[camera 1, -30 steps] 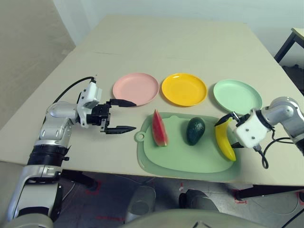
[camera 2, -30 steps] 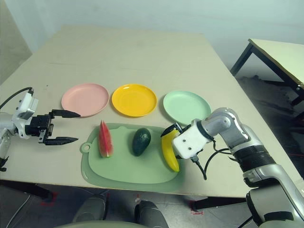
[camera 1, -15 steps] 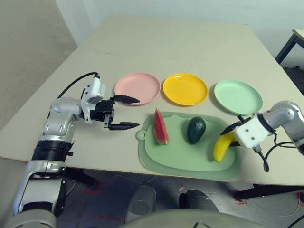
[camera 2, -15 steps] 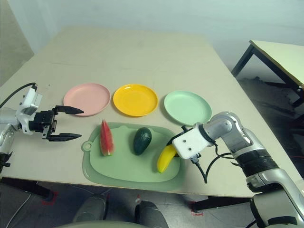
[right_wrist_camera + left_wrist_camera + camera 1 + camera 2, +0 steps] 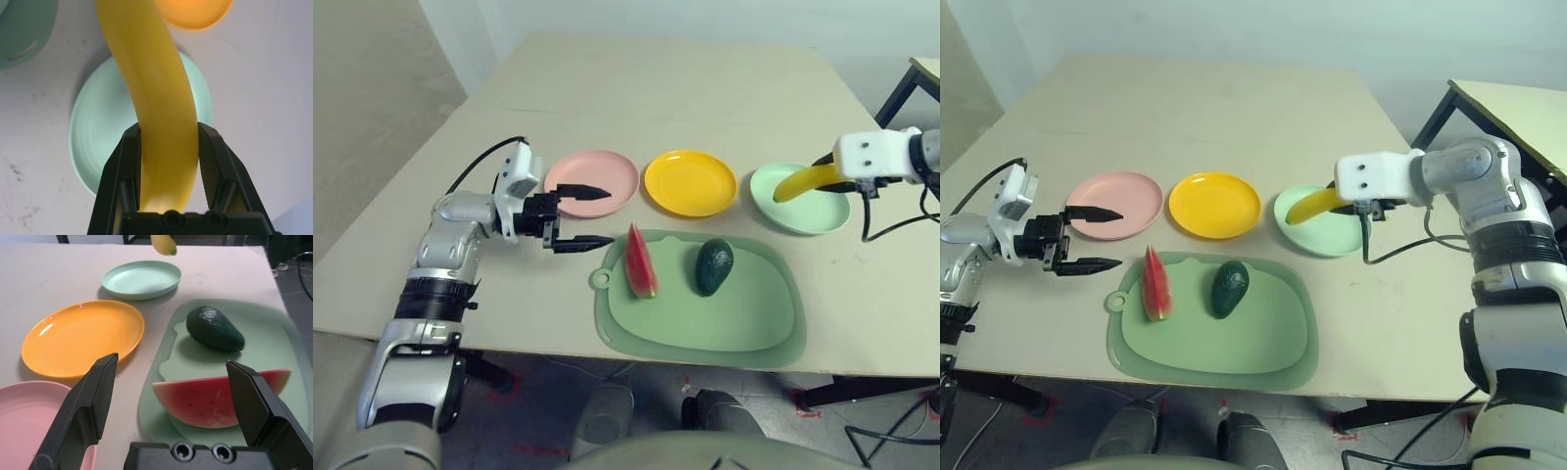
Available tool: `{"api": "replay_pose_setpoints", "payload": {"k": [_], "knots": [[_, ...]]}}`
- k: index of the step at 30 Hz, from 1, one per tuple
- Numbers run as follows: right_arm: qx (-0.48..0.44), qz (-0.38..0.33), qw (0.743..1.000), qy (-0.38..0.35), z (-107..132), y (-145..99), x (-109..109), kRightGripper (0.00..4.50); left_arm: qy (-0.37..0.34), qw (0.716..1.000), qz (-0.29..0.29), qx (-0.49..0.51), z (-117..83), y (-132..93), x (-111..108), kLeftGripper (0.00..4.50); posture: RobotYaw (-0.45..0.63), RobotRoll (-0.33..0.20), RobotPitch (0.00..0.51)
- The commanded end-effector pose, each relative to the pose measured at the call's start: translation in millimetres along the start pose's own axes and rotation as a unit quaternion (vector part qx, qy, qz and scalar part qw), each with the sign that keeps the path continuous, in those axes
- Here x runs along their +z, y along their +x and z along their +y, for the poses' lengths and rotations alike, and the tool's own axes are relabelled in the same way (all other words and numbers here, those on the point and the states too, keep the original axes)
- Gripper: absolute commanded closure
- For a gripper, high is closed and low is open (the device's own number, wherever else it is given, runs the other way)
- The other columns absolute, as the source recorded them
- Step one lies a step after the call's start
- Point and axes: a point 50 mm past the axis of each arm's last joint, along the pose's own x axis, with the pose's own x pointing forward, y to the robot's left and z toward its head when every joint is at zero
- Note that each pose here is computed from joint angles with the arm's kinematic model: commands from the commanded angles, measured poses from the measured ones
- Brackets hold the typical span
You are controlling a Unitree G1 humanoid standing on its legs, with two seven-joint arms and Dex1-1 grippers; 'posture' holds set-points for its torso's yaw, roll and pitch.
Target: Place the fruits into color-matched plates.
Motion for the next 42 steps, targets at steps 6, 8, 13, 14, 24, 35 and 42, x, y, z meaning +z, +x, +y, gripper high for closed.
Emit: {"api": "replay_pose_setpoints", "payload": {"k": [6,8,13,14,24,35,42], "knots": [[-0.092,-0.056,0.993,-0.046,-47,32,53,2.83,-0.011,0.997,0.036,0.067,10,-1,-3,0.0,0.18,0.0,0.065],[-0.105,-0.071,0.991,-0.046,-53,46,68,2.83,-0.008,0.995,0.04,0.094,13,1,-1,0.0,0.19,0.0,0.07],[-0.09,-0.068,0.993,-0.031,-44,85,83,2.83,-0.012,0.99,0.042,0.137,15,11,3,0.0,0.22,0.0,0.07],[-0.088,-0.062,0.994,-0.03,-41,91,83,2.83,-0.015,0.989,0.042,0.142,14,13,3,0.0,0.23,0.0,0.069],[-0.08,-0.017,0.997,0.003,-21,121,78,2.83,-0.029,0.979,0.043,0.195,15,20,10,0.0,0.28,0.0,0.063],[-0.101,-0.013,0.995,0.0,-26,116,76,0.43,-0.045,0.978,0.039,0.199,8,23,7,0.0,0.26,0.0,0.063],[-0.078,-0.038,0.991,-0.105,-50,82,89,0.04,-0.007,0.989,0.054,0.136,3,20,10,0.0,0.25,0.0,0.062]]}}
